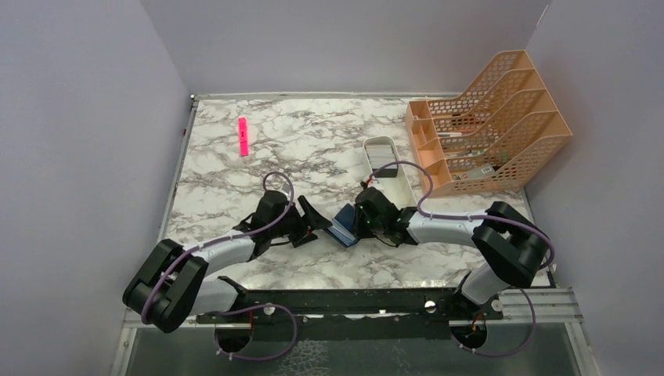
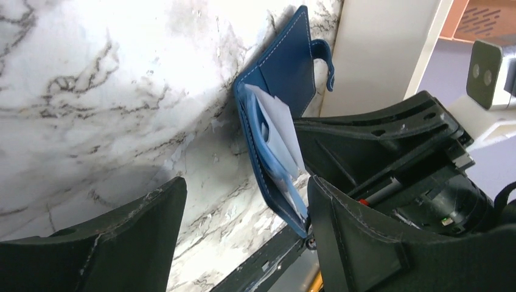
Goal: Put the credit cards into the card holder
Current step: Open the card holder at the center of the board.
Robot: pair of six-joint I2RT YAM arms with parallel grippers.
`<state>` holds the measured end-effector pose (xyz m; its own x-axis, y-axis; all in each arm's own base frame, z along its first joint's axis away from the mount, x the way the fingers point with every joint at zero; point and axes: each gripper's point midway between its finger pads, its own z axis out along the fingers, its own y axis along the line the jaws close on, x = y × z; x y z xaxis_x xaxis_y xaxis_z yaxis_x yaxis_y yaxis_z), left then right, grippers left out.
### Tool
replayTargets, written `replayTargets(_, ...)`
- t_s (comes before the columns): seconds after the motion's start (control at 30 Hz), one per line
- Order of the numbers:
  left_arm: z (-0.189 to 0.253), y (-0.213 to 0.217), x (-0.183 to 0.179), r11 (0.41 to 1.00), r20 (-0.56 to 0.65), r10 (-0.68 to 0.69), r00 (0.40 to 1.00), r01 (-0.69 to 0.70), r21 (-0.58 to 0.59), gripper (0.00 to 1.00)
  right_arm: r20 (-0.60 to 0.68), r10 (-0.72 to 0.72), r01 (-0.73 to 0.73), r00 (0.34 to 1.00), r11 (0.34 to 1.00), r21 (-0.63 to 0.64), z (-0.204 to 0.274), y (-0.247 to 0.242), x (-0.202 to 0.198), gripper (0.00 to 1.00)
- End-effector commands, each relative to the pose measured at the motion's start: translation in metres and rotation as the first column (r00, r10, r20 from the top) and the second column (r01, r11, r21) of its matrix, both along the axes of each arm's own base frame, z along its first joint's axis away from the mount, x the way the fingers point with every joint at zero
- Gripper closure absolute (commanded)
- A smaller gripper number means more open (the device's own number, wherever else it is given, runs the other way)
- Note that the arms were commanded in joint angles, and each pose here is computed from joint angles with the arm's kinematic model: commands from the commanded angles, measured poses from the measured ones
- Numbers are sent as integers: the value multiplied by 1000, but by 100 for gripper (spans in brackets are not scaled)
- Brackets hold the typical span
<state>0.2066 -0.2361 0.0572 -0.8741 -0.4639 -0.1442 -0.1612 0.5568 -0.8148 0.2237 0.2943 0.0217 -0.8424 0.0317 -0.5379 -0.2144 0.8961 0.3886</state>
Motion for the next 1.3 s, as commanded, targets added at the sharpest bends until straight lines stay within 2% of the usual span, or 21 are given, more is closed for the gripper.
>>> replayTargets(0.0, 10, -10, 14, 1000, 30, 1, 1000, -1, -10, 26, -26, 19, -19, 1000, 1000, -2, -5, -2, -11, 88)
replayTargets(0.1, 11, -14, 15, 1000, 33, -10, 999, 10, -6, 32, -27, 18, -18, 999, 1000, 0, -5, -2, -12, 88)
replayTargets(0.3, 3, -15, 16, 999, 40, -23, 999, 22, 29, 59, -33, 29, -29, 999, 999, 16, -4, 0, -14, 87)
replayTargets(0.5, -9, -10, 10, 990, 33, -81, 996, 77, 116, 98, -22, 51, -51, 998, 999, 14, 3, 0, -14, 84)
replayTargets(0.53, -9, -8, 10, 987, 38, -96, 995, 90, 135, 100, -11, 54, -54, 998, 998, 6, 7, -1, -14, 81)
replayTargets(0.63, -7, -6, 8, 962, 50, -185, 982, 170, 211, 100, 14, 77, -77, 997, 997, -1, 27, -4, -13, 71)
replayTargets(0.73, 0, -5, 10, 930, 43, -265, 963, 244, 273, 100, 43, 138, -141, 989, 988, 63, 57, 4, -20, 60)
replayTargets(0.83, 8, -9, 7, 912, 29, -326, 945, 306, 275, 100, 90, 194, -206, 977, 968, 142, 84, 13, -27, 49)
replayTargets(0.93, 17, -15, 4, 909, 34, -355, 934, 337, 245, 100, 101, 216, -229, 971, 963, 142, 92, 19, -25, 36)
replayTargets(1.17, 24, -17, -1, 899, 40, -393, 919, 375, 228, 100, 67, 200, -201, 978, 979, 17, 63, 27, -10, 34)
replayTargets(1.27, 26, -16, -5, 892, 27, -406, 913, 390, 227, 100, 41, 152, -148, 988, 985, -90, 39, 21, -2, 34)
